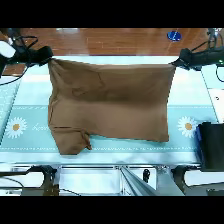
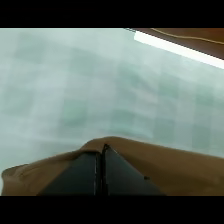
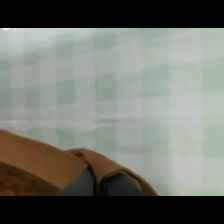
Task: Fold the shirts.
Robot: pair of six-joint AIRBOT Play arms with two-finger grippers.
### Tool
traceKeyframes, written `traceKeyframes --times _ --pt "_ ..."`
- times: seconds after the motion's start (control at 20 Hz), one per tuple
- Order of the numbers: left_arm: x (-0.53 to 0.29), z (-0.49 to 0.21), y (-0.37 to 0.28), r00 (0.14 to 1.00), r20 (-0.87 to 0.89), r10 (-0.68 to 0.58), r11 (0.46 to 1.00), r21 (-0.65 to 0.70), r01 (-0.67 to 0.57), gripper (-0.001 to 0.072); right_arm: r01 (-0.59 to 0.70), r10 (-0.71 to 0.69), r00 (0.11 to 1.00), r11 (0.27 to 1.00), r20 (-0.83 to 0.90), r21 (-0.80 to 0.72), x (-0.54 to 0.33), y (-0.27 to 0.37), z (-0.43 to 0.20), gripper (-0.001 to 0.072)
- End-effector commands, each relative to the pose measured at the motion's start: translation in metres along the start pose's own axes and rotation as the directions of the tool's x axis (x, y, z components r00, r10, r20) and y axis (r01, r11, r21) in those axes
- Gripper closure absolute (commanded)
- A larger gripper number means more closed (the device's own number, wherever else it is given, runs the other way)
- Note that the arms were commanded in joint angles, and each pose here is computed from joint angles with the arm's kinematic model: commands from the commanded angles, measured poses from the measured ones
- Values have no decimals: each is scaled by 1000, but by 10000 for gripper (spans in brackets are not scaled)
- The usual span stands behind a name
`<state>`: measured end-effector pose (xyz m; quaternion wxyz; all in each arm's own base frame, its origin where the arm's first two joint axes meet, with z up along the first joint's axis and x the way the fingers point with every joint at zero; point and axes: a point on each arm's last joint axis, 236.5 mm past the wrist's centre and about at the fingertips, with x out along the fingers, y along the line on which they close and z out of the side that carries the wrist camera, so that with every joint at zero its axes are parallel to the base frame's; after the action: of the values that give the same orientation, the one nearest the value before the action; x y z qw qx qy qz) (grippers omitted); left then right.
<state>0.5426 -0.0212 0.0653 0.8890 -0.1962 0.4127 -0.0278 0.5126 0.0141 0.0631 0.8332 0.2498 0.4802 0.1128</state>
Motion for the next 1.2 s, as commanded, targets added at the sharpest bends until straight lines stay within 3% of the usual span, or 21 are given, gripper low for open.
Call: traceKeyframes --times 0.0,0.2,0.55,0.75,0.95,1.0,1.05,1.1,1.15 --pt "20 -13 -6 990 -134 -32 999 23 35 689 4 -2 998 1000 -68 26 21 -12 -3 690" --pt "-15 -33 15 967 -256 -14 982 177 61 689 -22 19 984 1000 -176 -13 -2 -9 -28 691" --pt "-8 -129 60 855 -518 1 994 91 54 688 44 -56 925 998 -375 -39 3 -30 -90 690" --pt "12 -188 79 797 -603 10 999 41 18 689 77 -61 885 997 -462 16 31 -49 -139 690" --pt "12 -201 86 767 -642 2 1000 17 12 688 106 -66 867 993 -493 53 42 -61 -164 689" --pt "12 -200 84 769 -640 -5 1000 2 8 645 120 -69 867 990 -494 72 42 -62 -165 620" --pt "10 -199 83 766 -642 -6 1000 -17 -6 376 130 -68 866 987 -495 91 42 -62 -165 347" --pt "6 -197 81 760 -650 -9 1000 -17 -2 202 130 -66 862 987 -502 93 39 -60 -166 296" --pt "0 -192 79 757 -653 -12 1000 -16 1 198 130 -66 863 987 -501 94 31 -59 -165 296"
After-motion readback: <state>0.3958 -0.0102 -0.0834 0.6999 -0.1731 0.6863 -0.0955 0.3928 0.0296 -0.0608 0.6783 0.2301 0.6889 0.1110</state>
